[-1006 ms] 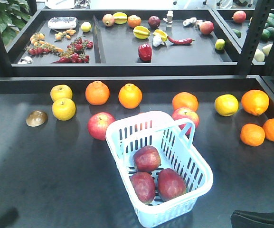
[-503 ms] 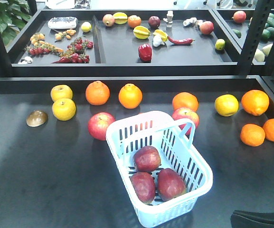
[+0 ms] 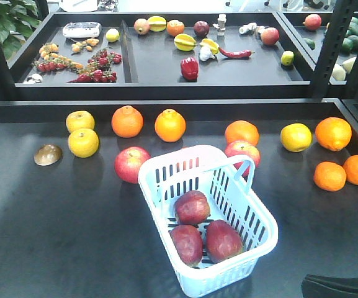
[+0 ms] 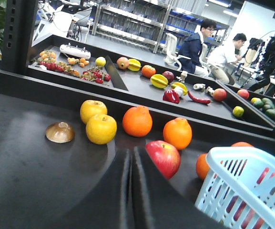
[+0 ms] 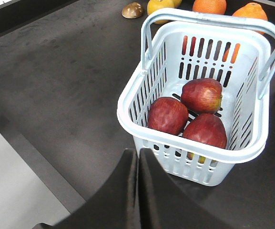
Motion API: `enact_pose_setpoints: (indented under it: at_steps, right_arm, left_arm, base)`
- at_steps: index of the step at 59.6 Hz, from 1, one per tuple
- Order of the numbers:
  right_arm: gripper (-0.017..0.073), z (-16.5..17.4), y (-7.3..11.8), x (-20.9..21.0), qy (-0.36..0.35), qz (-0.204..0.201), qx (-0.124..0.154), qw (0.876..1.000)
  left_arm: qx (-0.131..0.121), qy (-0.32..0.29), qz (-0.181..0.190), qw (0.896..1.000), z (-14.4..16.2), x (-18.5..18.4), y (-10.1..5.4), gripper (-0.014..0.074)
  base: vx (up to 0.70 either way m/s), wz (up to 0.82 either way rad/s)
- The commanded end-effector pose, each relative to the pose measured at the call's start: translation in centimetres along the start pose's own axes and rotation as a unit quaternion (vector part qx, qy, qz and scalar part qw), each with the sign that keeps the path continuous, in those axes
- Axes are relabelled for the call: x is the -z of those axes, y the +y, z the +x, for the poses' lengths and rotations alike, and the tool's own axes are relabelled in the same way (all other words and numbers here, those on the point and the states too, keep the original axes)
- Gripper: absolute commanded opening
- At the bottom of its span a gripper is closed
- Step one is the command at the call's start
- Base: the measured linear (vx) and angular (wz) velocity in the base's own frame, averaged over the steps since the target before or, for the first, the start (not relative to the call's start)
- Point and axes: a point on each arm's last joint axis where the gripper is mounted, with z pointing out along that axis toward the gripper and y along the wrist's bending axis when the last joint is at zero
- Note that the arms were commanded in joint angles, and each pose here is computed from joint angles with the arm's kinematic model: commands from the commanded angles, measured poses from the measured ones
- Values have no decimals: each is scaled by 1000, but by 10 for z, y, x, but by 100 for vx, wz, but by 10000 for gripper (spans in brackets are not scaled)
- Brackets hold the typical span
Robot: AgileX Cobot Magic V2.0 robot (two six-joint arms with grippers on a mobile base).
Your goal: Pick three apples into basket with both arms
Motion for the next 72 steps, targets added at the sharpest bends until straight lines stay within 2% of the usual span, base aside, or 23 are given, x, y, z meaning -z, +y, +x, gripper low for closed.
enact_pose_setpoints:
  at_steps: [1, 9, 13, 72]
  right_arm:
    - [-6, -11, -2, 3, -30, 11, -7, 999]
    - [-6, -11, -2, 3, -30, 11, -7, 999]
    - [-6, -11, -2, 3, -30, 11, -7, 999]
    - [-6, -11, -2, 3, -30, 11, -7, 999]
  left_arm:
    - [5, -70, 18, 997, -18, 3, -5, -6]
    - [4, -81, 20, 997, -20, 4, -6, -6]
    - [-6, -76, 18, 997, -19, 4, -5, -6]
    - [-4, -73, 18, 997, -19, 3, -5, -6]
  base:
    - [0, 0]
    - [0, 0]
    - [0, 0]
    - [0, 0]
